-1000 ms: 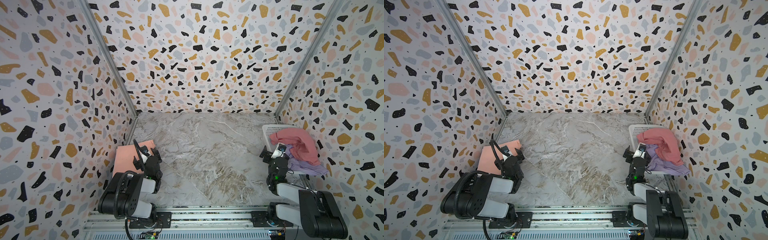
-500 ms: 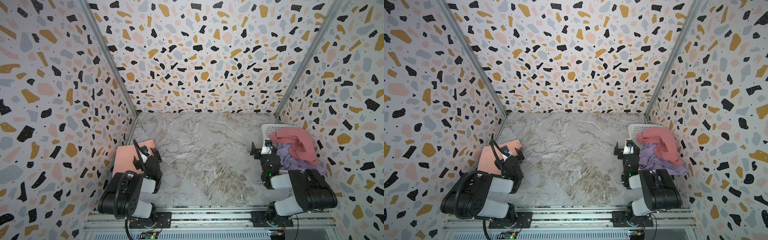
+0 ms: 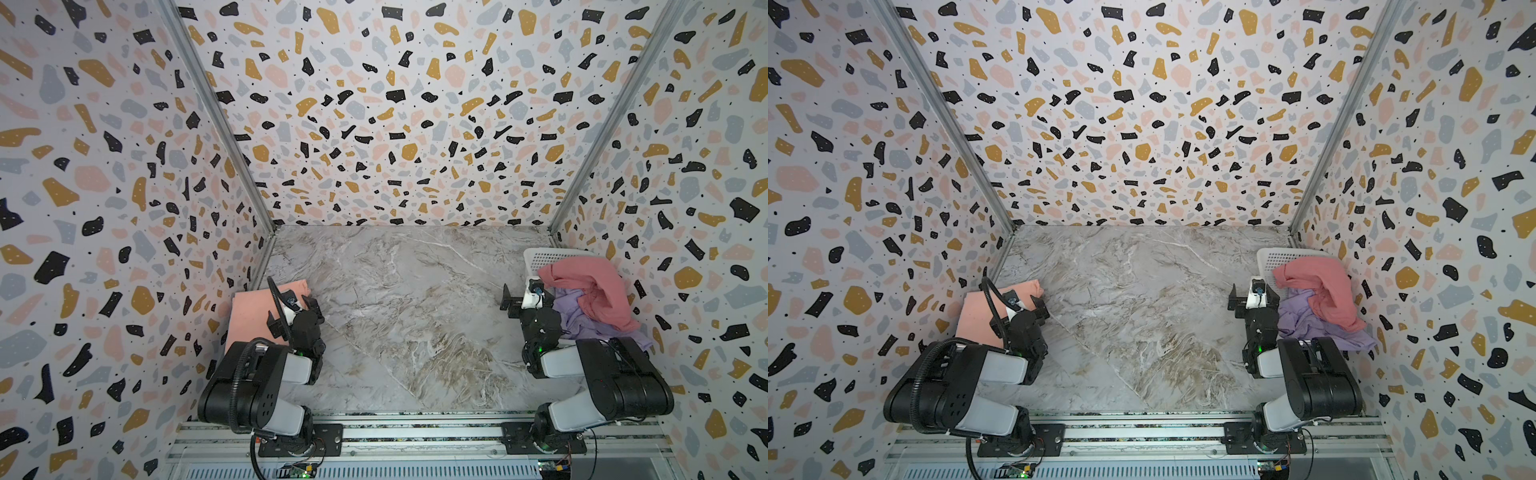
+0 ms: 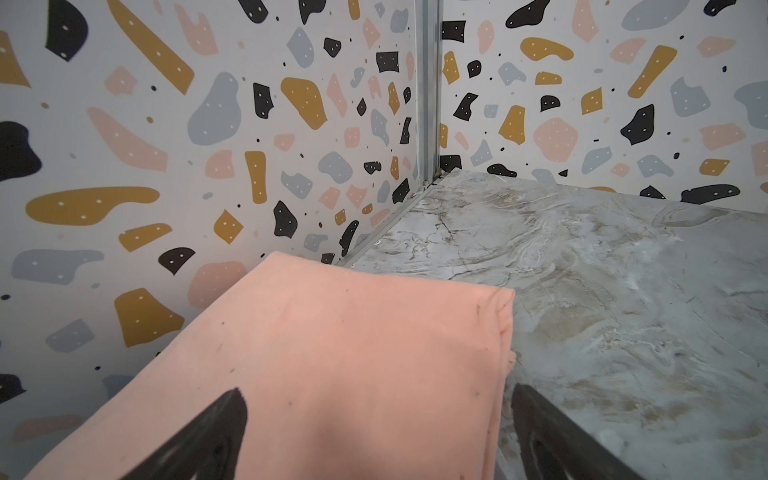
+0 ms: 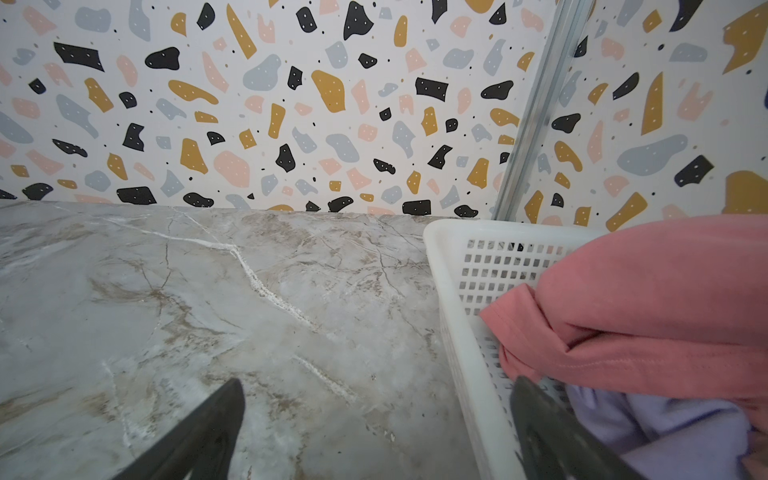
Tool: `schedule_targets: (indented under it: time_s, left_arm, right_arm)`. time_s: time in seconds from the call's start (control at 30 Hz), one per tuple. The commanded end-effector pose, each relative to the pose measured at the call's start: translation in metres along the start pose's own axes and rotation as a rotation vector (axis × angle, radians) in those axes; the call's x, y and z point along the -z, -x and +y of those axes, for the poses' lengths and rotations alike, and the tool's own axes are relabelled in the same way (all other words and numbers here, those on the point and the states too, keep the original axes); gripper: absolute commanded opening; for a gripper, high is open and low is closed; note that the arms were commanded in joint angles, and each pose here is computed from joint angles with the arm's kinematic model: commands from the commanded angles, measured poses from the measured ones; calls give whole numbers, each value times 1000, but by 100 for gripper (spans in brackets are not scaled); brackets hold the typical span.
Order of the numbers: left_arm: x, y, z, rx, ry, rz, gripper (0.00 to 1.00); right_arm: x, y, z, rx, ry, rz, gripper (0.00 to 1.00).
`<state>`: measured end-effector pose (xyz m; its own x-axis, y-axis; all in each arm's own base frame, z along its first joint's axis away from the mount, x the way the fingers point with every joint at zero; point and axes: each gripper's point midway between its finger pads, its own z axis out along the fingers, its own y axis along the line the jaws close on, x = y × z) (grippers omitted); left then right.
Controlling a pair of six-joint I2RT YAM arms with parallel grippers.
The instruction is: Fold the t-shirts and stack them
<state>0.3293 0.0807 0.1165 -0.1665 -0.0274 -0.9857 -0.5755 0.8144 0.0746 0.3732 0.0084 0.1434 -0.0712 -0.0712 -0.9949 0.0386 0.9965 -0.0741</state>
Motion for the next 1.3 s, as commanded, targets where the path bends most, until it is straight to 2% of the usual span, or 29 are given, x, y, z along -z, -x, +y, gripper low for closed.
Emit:
schedule_targets:
  time_s: [0.0,1.27]
  left_arm:
    - [-1,18,-1,56,5,-57,100]
    - [3,19,1,61,4,-65,100]
  right_arm:
    - [2,-22,2,-15,14,83,99]
    - [5,-21,4,3,4,73,99]
